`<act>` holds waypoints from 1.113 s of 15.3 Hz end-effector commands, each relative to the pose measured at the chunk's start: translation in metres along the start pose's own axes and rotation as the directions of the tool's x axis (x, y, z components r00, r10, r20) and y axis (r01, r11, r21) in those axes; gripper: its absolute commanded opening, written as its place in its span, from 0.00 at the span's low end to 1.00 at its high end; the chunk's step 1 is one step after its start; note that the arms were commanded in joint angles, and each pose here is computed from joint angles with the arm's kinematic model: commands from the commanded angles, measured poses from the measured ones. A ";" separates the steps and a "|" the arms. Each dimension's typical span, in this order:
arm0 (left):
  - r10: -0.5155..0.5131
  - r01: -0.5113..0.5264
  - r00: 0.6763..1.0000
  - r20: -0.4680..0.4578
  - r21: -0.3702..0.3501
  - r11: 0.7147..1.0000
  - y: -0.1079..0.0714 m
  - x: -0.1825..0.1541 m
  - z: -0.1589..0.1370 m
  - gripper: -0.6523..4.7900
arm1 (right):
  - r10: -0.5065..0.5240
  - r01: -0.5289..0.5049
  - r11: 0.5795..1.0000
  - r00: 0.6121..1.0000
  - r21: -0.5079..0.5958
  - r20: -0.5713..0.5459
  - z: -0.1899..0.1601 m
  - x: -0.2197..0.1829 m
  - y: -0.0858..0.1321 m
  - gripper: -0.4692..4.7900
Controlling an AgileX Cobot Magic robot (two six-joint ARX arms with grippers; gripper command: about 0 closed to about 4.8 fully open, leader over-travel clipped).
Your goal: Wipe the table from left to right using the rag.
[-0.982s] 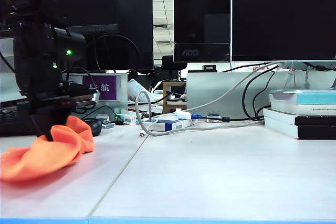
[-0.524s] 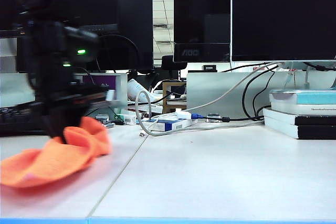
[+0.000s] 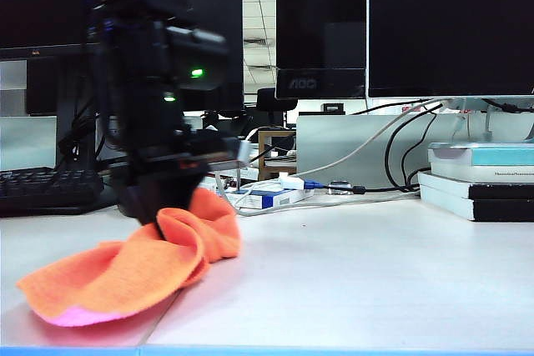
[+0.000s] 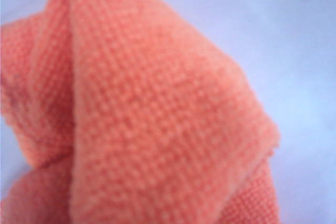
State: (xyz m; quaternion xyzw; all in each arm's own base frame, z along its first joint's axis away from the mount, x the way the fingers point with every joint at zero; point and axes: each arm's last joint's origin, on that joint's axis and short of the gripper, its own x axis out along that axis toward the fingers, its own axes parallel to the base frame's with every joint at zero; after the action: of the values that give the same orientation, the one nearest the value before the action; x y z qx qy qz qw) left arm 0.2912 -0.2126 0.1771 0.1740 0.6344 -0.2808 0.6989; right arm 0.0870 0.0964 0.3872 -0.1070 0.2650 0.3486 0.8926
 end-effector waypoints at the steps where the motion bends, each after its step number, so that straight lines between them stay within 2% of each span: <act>1: -0.042 0.042 0.999 0.009 0.039 0.998 -0.023 0.013 0.002 0.11 | -0.047 0.049 0.998 0.997 0.037 -0.055 -0.007 -0.004 -0.002 0.09; 4: -0.053 0.051 0.998 0.022 0.054 0.997 -0.037 0.017 0.005 0.11 | -0.075 0.078 0.996 0.992 0.032 -0.102 -0.013 -0.007 -0.003 0.09; 6: -0.058 0.058 0.998 -0.009 0.050 0.997 -0.041 0.026 0.009 0.11 | -0.076 0.082 0.995 0.990 0.050 -0.116 -0.016 -0.010 -0.004 0.09; 10: -0.060 0.064 0.997 -0.051 0.091 0.994 -0.059 0.039 0.022 0.11 | -0.122 0.131 0.989 0.986 0.073 -0.116 -0.020 -0.017 -0.006 0.09; 12: -0.069 0.072 0.997 -0.021 0.137 0.988 -0.078 0.035 0.032 0.11 | -0.172 0.186 0.979 0.975 0.087 -0.143 -0.026 -0.024 -0.008 0.09; 17: -0.099 0.086 0.994 0.054 0.214 0.973 -0.114 0.025 0.053 0.11 | -0.200 0.213 0.973 0.970 0.085 -0.139 -0.028 -0.030 -0.010 0.09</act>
State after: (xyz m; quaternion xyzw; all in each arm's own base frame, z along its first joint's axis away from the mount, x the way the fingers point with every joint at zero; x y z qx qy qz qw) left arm 0.2647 -0.3293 0.1775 0.2115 0.5879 -0.3753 0.6847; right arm 0.0643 0.0622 0.3775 -0.1156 0.3320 0.2355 0.9061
